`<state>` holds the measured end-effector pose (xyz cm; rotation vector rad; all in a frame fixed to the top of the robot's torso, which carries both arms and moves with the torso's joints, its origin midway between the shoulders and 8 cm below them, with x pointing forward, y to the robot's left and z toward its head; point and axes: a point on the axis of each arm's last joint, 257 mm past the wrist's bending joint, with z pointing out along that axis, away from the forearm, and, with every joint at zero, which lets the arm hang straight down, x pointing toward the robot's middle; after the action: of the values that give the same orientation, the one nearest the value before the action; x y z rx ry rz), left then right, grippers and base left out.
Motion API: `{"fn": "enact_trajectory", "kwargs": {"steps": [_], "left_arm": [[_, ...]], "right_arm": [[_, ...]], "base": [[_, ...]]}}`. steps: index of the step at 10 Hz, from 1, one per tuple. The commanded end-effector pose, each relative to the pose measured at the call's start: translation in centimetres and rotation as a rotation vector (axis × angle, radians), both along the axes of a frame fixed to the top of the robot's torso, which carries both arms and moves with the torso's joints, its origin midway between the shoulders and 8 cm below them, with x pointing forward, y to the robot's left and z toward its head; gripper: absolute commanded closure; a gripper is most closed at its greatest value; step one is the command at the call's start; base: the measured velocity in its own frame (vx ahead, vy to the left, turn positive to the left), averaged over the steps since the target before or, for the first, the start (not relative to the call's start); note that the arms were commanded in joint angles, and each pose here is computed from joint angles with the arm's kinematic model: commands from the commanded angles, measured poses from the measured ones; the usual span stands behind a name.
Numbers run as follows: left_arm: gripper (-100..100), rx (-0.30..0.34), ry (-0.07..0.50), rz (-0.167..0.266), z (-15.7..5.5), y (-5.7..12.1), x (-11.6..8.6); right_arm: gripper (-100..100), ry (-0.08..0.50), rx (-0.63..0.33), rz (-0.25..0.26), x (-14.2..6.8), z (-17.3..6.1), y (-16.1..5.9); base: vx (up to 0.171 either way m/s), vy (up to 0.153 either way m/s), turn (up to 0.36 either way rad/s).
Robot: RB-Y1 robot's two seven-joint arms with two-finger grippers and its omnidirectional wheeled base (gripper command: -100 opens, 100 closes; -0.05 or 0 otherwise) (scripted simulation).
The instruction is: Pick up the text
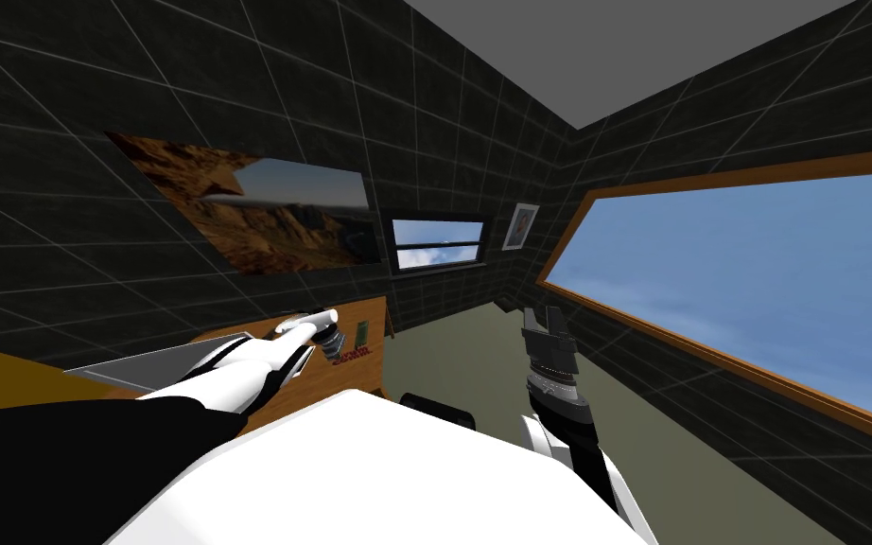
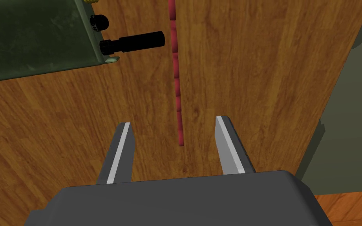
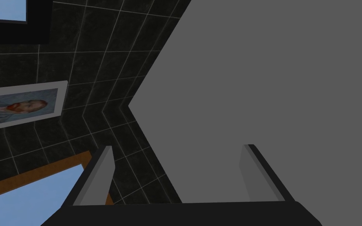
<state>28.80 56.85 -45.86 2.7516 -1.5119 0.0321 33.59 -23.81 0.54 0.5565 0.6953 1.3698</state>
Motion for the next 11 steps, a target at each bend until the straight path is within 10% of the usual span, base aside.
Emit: {"fn": "enact_trajectory", "kwargs": {"steps": [1, 4, 5, 6, 10, 11], "left_arm": [[100, 0.0, 0.0, 0.0, 0.0, 0.0, 0.0], [100, -0.004, 0.005, 0.001, -0.1, -0.1, -0.2], [0, -0.004, 0.005, 0.001, -0.1, -0.1, -0.2], [100, 0.0, 0.0, 0.001, 1.3, 0.9, 0.2], [100, 0.0, -0.001, 0.0, 1.9, 1.3, 0.3], [0, 0.0, -0.001, 0.001, 2.0, 1.3, 0.4]], "right_arm": [[0, 0.0, 0.0, 0.0, 0.0, 0.0, 0.0], [0, 0.0, 0.0, 0.0, 0.0, 0.0, 0.0], [0, 0.0, 0.0, 0.0, 0.0, 0.0, 0.0], [0, 0.0, 0.0, 0.0, 0.0, 0.0, 0.0], [0, 0.0, 0.0, 0.0, 0.0, 0.0, 0.0], [0, 0.0, 0.0, 0.0, 0.0, 0.0, 0.0]], "base": [[-0.001, 0.0, 0.014], [0.0, 0.0, 0.0], [0.0, 0.0, 0.0], [-0.011, -0.037, -0.011], [-0.01, -0.028, 0.001], [0.0, 0.0, 0.0]]}}
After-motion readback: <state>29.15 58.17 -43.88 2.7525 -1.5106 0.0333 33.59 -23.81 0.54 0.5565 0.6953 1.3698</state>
